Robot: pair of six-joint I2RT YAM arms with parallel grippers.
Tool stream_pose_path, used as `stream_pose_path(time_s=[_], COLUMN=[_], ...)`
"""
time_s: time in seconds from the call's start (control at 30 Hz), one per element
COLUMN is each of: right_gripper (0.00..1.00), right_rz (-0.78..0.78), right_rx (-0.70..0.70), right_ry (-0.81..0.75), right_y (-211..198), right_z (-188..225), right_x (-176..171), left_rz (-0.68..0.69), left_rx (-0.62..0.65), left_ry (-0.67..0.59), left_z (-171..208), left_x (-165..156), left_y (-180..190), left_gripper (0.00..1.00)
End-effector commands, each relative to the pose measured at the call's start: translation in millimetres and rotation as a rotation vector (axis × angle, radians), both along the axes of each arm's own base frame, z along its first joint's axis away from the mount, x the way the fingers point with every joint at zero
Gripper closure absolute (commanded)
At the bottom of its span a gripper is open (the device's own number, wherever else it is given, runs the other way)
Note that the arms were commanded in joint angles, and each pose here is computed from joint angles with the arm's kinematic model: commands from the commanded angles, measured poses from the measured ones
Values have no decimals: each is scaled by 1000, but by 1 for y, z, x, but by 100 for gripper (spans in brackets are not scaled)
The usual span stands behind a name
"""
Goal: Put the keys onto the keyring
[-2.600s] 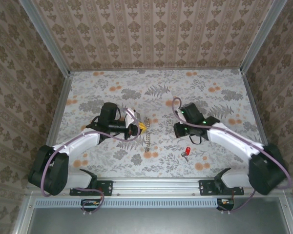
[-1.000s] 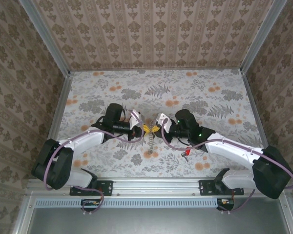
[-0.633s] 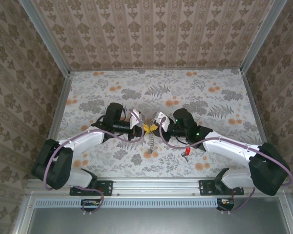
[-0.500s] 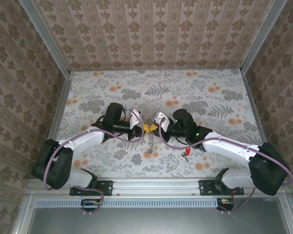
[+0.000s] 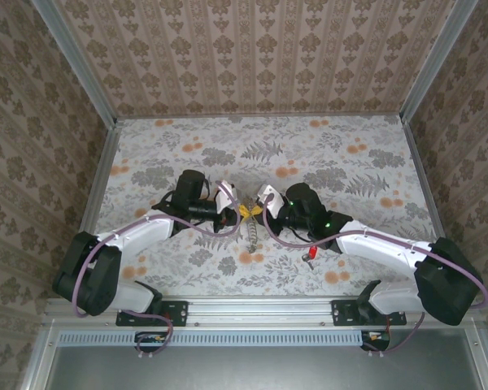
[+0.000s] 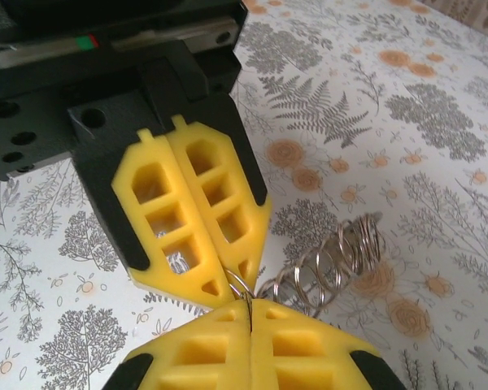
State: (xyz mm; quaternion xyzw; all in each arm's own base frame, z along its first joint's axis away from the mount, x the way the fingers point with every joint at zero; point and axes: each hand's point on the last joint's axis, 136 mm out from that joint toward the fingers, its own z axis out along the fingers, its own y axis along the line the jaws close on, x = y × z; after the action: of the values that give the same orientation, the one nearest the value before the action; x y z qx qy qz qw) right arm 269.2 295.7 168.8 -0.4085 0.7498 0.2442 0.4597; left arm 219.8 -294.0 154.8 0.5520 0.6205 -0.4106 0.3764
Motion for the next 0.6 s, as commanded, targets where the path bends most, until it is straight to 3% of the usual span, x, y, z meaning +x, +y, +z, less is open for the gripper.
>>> stream_pose_path(time_s=[0.0,0.43,0.57], right_gripper=[100,100,96], right_rz=[-111,-161,-169], right_rx=[6,3,-6], right_ry=[-2,92,114], right_y=[-8,-16,-17], right_z=[9,-5,-10], right_x=[17,14,13], left_rz=[-67,-55,-58], left_rx=[-38,-38,-39], left_ry=[-29,-41,-37], left_z=[13,10,8], left_x=[-9,-7,-6], left_y=[-6,-6,-7], left_gripper=[100,100,100])
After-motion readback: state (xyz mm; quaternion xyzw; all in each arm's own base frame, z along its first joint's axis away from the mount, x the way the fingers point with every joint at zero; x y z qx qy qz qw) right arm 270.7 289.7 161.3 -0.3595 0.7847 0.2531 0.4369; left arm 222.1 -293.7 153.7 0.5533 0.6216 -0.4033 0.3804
